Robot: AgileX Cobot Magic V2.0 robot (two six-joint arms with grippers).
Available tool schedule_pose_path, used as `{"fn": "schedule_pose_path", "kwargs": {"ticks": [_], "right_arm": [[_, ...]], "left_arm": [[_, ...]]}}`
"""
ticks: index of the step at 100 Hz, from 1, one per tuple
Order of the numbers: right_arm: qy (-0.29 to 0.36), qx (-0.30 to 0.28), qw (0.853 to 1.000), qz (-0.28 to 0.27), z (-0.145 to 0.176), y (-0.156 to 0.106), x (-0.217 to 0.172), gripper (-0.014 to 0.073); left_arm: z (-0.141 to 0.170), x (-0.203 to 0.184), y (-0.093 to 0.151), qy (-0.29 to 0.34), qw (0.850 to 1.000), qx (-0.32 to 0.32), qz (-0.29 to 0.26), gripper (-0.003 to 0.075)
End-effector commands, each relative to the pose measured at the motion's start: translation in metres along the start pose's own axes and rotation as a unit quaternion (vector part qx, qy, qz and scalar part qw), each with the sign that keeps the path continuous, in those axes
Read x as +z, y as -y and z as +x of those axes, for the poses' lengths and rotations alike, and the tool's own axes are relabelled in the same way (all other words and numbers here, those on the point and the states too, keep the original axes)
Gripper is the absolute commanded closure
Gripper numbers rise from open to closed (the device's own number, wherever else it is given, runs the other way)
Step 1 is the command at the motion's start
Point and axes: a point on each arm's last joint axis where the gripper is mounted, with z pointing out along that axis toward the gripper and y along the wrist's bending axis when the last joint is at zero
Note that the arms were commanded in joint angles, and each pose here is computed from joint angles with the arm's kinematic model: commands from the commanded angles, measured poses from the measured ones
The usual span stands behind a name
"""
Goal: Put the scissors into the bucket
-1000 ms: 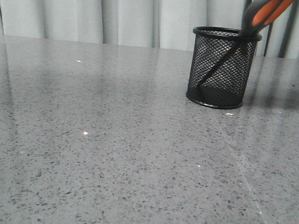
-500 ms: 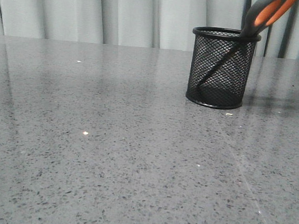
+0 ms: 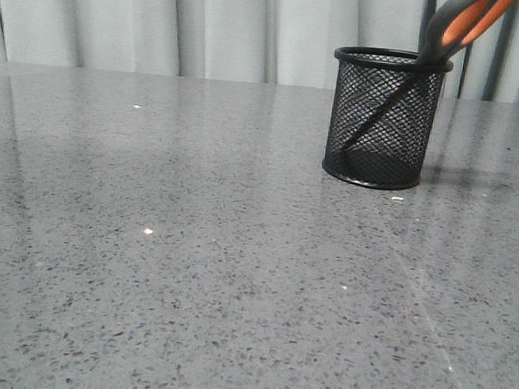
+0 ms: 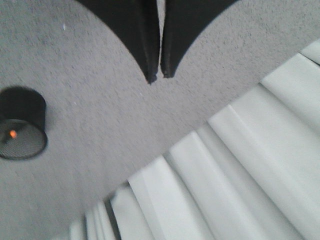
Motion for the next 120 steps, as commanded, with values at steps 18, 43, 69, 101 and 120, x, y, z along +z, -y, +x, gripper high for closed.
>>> {"fn": "schedule_pose_path", "kwargs": {"ticks": [18, 43, 69, 101, 120], "right_arm": [[0.126, 0.009, 0.992, 0.026, 0.053, -0.001, -0.036, 0.064], [0.173, 0.01, 0.984, 0.038, 0.117, -0.003, -0.055, 0.064], [0.161, 0.012, 0.986, 0.039, 0.146, -0.004, -0.054, 0.064], [0.16, 0.012, 0.986, 0.039, 0.146, -0.004, -0.054, 0.064], [0.16, 0.012, 0.986, 0.039, 0.146, -0.004, -0.054, 0.064]], "left_arm": [[0.085, -0.028, 0.029, 0.171, 0.977, -0.053, -0.116, 0.074], [0.173, -0.041, 0.063, 0.213, 0.961, -0.094, -0.146, 0.074], [0.214, -0.046, 0.078, 0.24, 0.952, -0.094, -0.165, 0.074], [0.213, -0.047, 0.078, 0.246, 0.95, -0.094, -0.167, 0.074], [0.213, -0.047, 0.078, 0.246, 0.95, -0.094, -0.167, 0.074]]}}
